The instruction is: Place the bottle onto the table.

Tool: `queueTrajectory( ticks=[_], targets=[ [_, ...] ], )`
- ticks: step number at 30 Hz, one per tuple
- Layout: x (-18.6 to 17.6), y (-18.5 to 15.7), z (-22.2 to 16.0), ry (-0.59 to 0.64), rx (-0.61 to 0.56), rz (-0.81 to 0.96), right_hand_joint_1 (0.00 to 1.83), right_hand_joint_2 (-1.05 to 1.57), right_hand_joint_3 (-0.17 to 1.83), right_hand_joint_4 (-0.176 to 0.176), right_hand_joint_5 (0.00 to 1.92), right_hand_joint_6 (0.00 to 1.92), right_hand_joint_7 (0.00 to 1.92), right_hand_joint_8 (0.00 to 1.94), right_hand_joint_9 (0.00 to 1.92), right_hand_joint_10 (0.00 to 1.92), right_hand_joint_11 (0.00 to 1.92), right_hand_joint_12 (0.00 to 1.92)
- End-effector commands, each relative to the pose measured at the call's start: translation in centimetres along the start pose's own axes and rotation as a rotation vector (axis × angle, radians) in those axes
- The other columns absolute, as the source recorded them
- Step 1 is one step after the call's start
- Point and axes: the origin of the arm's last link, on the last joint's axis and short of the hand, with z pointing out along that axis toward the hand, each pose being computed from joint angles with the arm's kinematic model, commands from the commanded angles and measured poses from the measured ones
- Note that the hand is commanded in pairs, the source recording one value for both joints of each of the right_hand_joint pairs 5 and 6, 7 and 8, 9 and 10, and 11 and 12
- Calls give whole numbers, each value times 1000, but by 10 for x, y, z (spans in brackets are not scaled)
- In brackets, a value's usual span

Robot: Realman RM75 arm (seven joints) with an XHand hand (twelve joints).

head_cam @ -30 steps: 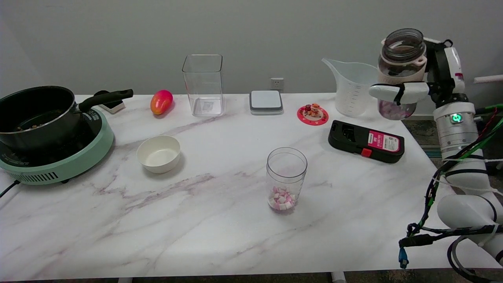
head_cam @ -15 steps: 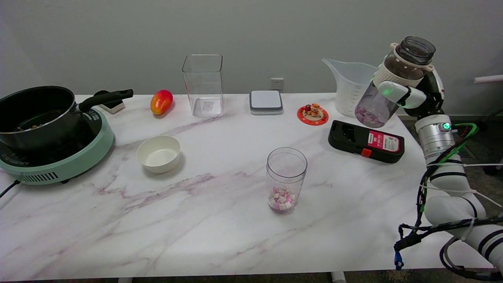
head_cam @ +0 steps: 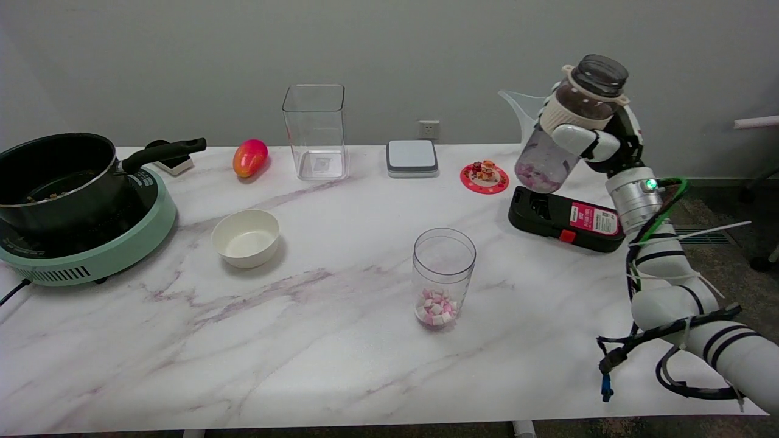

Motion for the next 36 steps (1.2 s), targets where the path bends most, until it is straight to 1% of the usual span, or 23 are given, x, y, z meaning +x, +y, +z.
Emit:
queueTrajectory(
  ticks=[1,6,10,13,14,17,22,36],
  targets=[
    [-58,44,32,-177,-46,-118,1511,1275,283,0,1920,1920,1920,1920,1524,1524,1305,1305],
    [-74,60,27,-186,-66,-193,1512,1274,285,0,1920,1920,1920,1920,1522,1522,1305,1305],
    [-86,77,22,-181,-99,-186,1512,1275,286,0,1920,1920,1920,1920,1520,1520,1304,1304],
    [-93,90,17,-151,-117,-175,1515,1271,287,0,1920,1920,1920,1920,1519,1519,1303,1303],
    [-102,91,17,-164,-105,-170,1516,1270,287,0,1920,1920,1920,1920,1518,1518,1303,1303],
    [-112,98,14,-163,-107,-209,1520,1261,290,0,1920,1920,1920,1920,1513,1513,1302,1302],
    [-126,105,11,-159,-117,-202,1519,1262,290,0,1920,1920,1920,1920,1513,1513,1303,1303],
    [-143,115,11,-161,-143,-179,1526,1243,299,0,1920,1920,1920,1920,1507,1507,1298,1298]
  ],
)
